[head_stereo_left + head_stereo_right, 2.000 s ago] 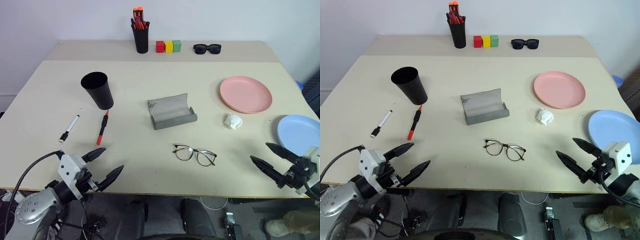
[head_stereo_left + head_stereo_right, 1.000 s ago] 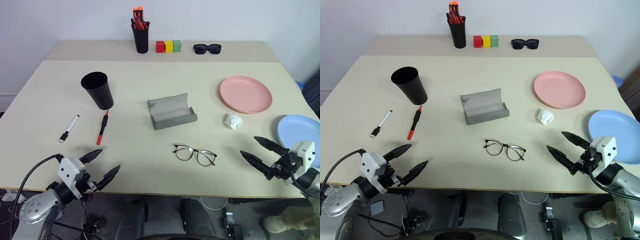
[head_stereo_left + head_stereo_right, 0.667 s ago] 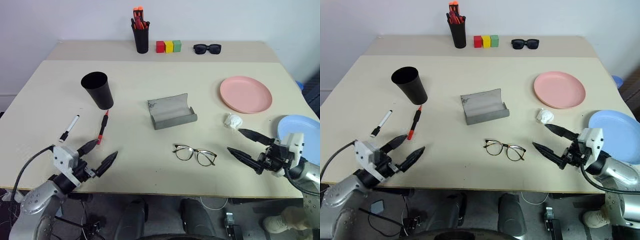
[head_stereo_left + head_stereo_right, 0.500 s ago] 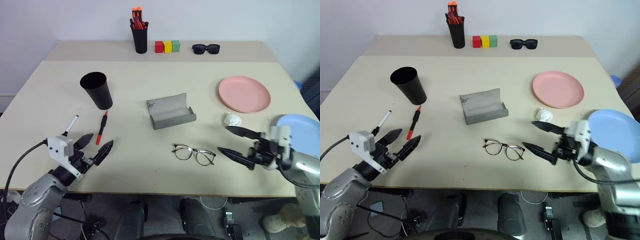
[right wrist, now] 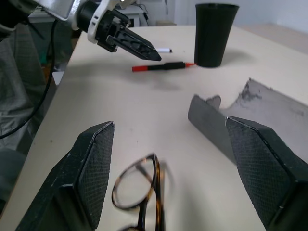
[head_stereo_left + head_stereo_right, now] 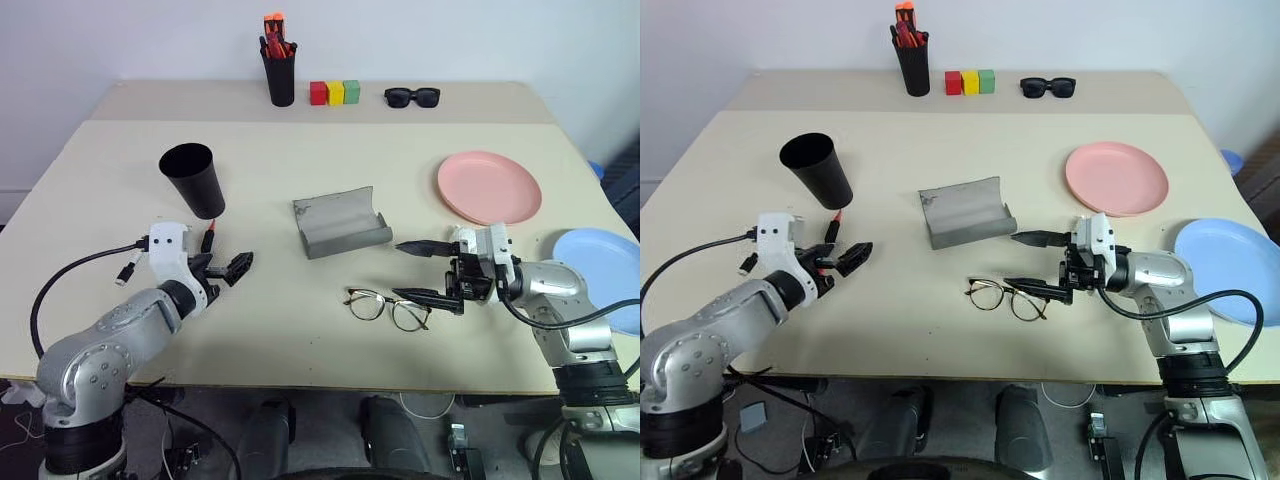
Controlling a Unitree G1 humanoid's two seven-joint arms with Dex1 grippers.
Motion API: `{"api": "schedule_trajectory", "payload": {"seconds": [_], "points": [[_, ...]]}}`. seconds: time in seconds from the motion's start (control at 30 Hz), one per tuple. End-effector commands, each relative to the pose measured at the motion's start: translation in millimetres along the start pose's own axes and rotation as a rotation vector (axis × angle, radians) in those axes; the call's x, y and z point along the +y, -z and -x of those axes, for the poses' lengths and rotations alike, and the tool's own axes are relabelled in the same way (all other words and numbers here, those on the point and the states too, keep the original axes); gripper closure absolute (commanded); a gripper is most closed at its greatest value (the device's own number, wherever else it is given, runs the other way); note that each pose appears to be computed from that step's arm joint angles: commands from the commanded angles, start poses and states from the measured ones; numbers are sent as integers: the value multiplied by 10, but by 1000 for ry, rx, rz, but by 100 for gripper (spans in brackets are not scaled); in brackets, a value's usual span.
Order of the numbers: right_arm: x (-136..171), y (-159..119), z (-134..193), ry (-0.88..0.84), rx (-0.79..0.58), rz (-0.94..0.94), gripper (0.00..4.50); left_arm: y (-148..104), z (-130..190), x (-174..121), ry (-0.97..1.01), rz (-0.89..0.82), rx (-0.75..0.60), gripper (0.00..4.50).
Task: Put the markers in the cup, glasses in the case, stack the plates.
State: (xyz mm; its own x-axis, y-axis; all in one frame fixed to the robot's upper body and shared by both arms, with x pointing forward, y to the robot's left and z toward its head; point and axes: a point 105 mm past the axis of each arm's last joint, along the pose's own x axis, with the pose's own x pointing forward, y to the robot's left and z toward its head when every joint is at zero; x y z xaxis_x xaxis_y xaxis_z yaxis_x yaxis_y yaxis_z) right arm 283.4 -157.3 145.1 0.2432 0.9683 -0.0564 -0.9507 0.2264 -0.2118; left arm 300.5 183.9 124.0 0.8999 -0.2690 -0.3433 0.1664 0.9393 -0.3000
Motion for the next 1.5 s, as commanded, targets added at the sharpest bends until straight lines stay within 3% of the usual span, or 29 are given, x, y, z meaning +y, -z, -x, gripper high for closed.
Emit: {"api": "schedule_trajectory", "payload": {"seconds": [0.03,0.4,0.67,0.87,1.3,1.5], "points": [[-47,-116,-78,-12,-30,64,76,-40,-126,117,-91,60,47,0],[-82,-155,-45,31,-30,68,76,-158,-192,394,-300,83,70,0],[-79,-106,-10,47,-28,61,76,-441,-110,303,-263,-12,26,0],[-86,-101,-40,44,-33,61,76,-593,15,392,-250,-88,39,0],[-127,-33,-57,41,-40,55,76,-686,40,589,-50,-471,300,0],[-76,-64,-22,67,-44,62,76,-733,-229,660,40,-649,400,0]]}}
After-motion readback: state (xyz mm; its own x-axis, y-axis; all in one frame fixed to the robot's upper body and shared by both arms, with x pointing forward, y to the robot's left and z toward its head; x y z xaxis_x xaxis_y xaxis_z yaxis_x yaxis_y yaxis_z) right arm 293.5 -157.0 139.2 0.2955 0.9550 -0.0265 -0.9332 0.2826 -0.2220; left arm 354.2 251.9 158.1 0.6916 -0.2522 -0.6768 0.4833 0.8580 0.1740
